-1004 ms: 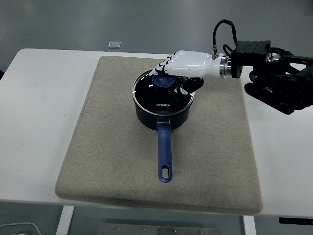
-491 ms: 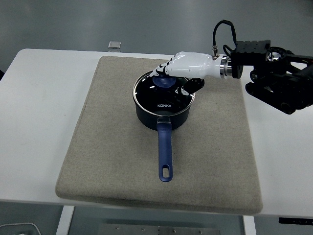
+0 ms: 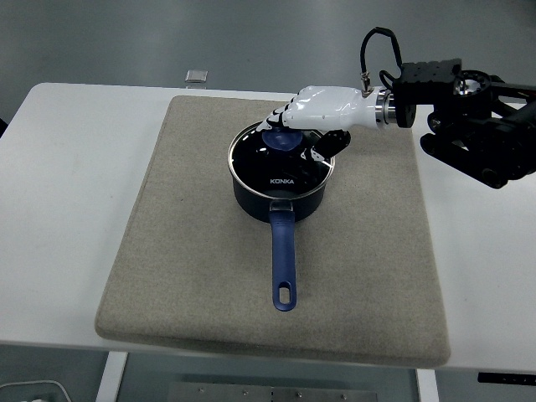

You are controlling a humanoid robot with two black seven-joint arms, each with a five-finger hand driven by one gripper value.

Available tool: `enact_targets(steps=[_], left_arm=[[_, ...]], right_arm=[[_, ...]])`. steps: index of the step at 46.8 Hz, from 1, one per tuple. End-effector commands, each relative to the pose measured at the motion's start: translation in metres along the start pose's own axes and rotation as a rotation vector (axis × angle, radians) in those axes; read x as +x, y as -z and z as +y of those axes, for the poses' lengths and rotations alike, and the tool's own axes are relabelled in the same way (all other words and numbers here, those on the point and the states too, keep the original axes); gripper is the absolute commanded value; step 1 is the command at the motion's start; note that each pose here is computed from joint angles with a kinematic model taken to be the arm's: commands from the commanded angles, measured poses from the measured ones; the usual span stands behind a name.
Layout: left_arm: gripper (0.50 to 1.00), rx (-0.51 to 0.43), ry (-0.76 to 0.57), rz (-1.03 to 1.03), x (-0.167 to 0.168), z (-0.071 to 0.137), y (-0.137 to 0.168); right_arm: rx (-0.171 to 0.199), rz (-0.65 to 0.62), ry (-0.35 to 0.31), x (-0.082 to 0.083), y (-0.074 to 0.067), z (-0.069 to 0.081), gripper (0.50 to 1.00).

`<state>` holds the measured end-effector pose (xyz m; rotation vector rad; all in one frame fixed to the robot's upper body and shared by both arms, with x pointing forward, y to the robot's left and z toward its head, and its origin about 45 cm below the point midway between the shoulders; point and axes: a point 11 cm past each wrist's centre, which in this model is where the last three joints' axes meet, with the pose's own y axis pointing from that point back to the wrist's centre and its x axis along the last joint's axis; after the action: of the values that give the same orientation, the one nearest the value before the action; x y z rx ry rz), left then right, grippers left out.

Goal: Lift the pot lid and place it to the right of the pot.

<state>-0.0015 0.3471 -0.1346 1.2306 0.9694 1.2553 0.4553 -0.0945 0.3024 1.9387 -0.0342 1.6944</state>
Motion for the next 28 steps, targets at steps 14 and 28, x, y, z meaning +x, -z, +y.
enact_targets(steps=[14,28], left_arm=[[1.0,0.0,0.0,0.0,0.0,0.0,0.0],[1.0,0.0,0.0,0.0,0.0,0.0,0.0]], right_arm=[[-0.002,0.017,-0.011,0.011,-0.001,0.001,0.5],[-0.003,0.026,-0.013,0.016,-0.001,0.001,0.5]])
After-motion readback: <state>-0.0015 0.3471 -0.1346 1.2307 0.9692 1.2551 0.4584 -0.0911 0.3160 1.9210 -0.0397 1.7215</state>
